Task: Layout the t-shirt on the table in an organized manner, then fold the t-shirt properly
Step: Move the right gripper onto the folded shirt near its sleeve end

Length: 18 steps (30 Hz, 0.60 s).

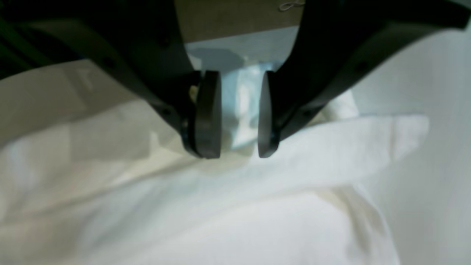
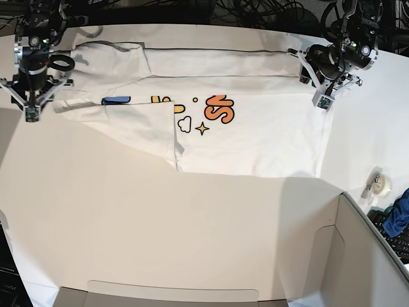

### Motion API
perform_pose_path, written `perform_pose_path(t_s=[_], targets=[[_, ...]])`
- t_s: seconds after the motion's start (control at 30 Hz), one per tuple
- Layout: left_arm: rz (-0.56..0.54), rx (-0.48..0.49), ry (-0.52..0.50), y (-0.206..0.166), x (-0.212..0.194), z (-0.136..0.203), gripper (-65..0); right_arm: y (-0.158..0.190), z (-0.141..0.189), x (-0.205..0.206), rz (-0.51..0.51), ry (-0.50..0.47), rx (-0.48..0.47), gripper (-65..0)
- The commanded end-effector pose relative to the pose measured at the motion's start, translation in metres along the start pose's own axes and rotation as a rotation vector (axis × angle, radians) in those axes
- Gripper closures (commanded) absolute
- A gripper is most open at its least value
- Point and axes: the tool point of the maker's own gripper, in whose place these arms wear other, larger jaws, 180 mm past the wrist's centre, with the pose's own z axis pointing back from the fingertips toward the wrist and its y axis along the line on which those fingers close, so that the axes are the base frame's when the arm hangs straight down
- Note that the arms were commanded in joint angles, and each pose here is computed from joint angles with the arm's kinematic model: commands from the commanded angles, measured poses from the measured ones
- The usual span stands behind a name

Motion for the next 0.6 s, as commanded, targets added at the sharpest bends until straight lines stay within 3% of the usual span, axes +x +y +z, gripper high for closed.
perform_pose_path(t_s=[0.0,0.1,0.2,0.47,0.57], targets=[[-0.013,0.018,0.003,0.006,0.004,0.004,-17.3,0.006,0.002,0.017,0.015,-0.055,0.015,-21.2],[-0.014,0.023,-0.001,0.007,0.008,0.005,-17.3,0.038,0.002,0.037,0.106,-0.11,0.091,-26.2],[-0.014,0.025,-0.007,0.009,0.011,0.005,-17.3,0.077,0.008,0.051,0.32,-0.171,0.137,-25.6],[-0.012,0.029,-0.011,0.011,0.014,0.004,-17.3,0.117,0.036,0.058,0.963,-0.183,-0.07,-25.3],[0.003,0.017,-0.017,0.005,0.014,0.002,-17.4,0.12,0.036,0.048,1.093,-0.159,-0.057,-25.3]])
